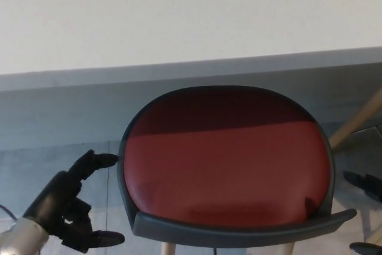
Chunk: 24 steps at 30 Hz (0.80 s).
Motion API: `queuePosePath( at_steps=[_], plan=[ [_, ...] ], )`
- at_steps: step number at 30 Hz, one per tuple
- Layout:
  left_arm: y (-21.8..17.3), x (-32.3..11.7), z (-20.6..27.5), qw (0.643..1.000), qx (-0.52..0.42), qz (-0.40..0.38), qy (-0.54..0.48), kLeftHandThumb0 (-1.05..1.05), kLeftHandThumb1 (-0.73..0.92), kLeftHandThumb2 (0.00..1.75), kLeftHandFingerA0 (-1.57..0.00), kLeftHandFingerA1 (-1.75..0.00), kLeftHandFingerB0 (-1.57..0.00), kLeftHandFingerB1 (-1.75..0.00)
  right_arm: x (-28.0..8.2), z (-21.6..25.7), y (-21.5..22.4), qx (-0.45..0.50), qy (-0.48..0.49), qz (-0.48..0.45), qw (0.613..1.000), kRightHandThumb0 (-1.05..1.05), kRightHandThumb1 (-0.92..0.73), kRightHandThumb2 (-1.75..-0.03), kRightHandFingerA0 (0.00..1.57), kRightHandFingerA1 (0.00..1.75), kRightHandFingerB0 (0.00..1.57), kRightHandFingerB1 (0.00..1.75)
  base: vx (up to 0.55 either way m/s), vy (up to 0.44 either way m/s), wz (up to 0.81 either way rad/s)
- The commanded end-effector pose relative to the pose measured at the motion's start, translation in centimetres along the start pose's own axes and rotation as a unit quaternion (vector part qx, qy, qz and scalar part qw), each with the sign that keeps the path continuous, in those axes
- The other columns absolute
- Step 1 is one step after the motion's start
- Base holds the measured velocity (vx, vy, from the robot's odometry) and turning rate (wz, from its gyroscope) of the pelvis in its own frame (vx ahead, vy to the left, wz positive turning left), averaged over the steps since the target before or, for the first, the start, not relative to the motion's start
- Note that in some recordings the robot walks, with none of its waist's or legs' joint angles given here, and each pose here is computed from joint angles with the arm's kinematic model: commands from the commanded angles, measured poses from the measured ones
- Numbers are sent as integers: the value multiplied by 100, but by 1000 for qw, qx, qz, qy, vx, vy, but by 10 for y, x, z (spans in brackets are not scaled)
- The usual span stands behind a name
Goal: The robot walks towards a chair and uses both its hands to grab it and push it away from itself
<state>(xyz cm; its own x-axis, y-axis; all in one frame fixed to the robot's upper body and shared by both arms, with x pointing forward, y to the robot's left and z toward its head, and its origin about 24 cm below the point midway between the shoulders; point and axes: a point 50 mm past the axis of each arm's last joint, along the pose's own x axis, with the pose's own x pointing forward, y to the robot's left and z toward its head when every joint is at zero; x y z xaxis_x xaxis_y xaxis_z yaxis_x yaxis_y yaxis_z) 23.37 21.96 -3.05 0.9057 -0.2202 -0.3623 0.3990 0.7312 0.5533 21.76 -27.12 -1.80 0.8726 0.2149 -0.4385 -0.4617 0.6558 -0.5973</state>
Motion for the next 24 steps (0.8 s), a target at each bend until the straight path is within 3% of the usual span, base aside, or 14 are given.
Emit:
queuePosePath(
  at_steps=[1, 6, 7, 8, 10, 12, 13, 14, 15, 18, 19, 24],
  plan=[
    [-5, 5, 13, 996, 79, -14, -46, -105, 27, 58, 0, -116, 0, -89, 11, 8, -1, -20, -10, -17, 1000, -83, -43, -71, 0, 0, 0, 4, 0, 0, 0],
    [-13, 6, 19, 985, 153, -67, -50, -105, 30, 57, 0, -116, 0, -90, 25, 18, -3, -30, -17, -19, 999, -81, -37, -69, 0, 0, 0, 8, 0, 0, 0],
    [-14, 5, 19, 983, 163, -71, -51, -93, 18, 70, 0, -117, 0, -116, 27, 19, -2, -32, -18, -16, 999, -82, -38, -70, 0, 0, 0, 8, 0, 0, 0],
    [-17, 5, 18, 979, 182, -77, -54, -33, -33, 63, -23, -72, -14, -65, 28, 19, 0, -32, -16, -13, 999, -83, -48, -83, 0, 15, 0, 12, 0, 0, 0],
    [-23, 9, 22, 973, 202, -94, -66, -34, -30, 64, -22, -72, -13, -65, 29, 16, 6, -33, -12, -12, 999, -85, -50, -79, 0, 9, 0, 2, 0, 0, 0],
    [-23, 11, 25, 973, 201, -96, -67, -34, -30, 64, -22, -72, -13, -65, 30, 16, 8, -34, -14, -12, 999, -85, -50, -79, 0, 9, 0, 2, 0, 0, 0],
    [-23, 11, 25, 973, 201, -96, -67, -36, -23, 66, -15, -67, -7, -60, 30, 16, 8, -34, -14, -12, 999, -78, -48, -78, 0, 9, 0, 7, 0, 0, 0],
    [-25, 14, 29, 972, 200, -96, -73, -34, -29, 64, -22, -71, -12, -64, 31, 16, 11, -34, -14, -10, 999, -85, -51, -79, 0, 9, 0, 3, 0, 0, 0],
    [-27, 17, 32, 972, 198, -96, -77, -105, 30, 55, 0, -116, 0, -97, 32, 16, 13, -34, -13, -9, 999, -85, -50, -79, 0, 9, 0, 3, 0, 0, 0],
    [-30, 25, 39, 970, 206, -106, -74, -105, 31, 56, 0, -112, 0, -91, 37, 21, 16, -35, -15, -2, 999, -85, -51, -79, 0, 8, 0, 0, 0, 0, 0],
    [-37, 29, 38, 967, 215, -117, -67, -103, 23, 58, 0, -119, 0, -90, 40, 25, 22, -49, -16, 14, 999, -81, -49, -78, 0, 9, 0, 5, 0, 0, 0],
    [-48, 31, 35, 967, 214, -125, -62, -99, 21, 56, 0, -122, 0, -91, 41, 21, 28, -66, -6, 25, 998, -81, -49, -77, 0, 9, 0, 4, 0, 0, 0]
  ],
)
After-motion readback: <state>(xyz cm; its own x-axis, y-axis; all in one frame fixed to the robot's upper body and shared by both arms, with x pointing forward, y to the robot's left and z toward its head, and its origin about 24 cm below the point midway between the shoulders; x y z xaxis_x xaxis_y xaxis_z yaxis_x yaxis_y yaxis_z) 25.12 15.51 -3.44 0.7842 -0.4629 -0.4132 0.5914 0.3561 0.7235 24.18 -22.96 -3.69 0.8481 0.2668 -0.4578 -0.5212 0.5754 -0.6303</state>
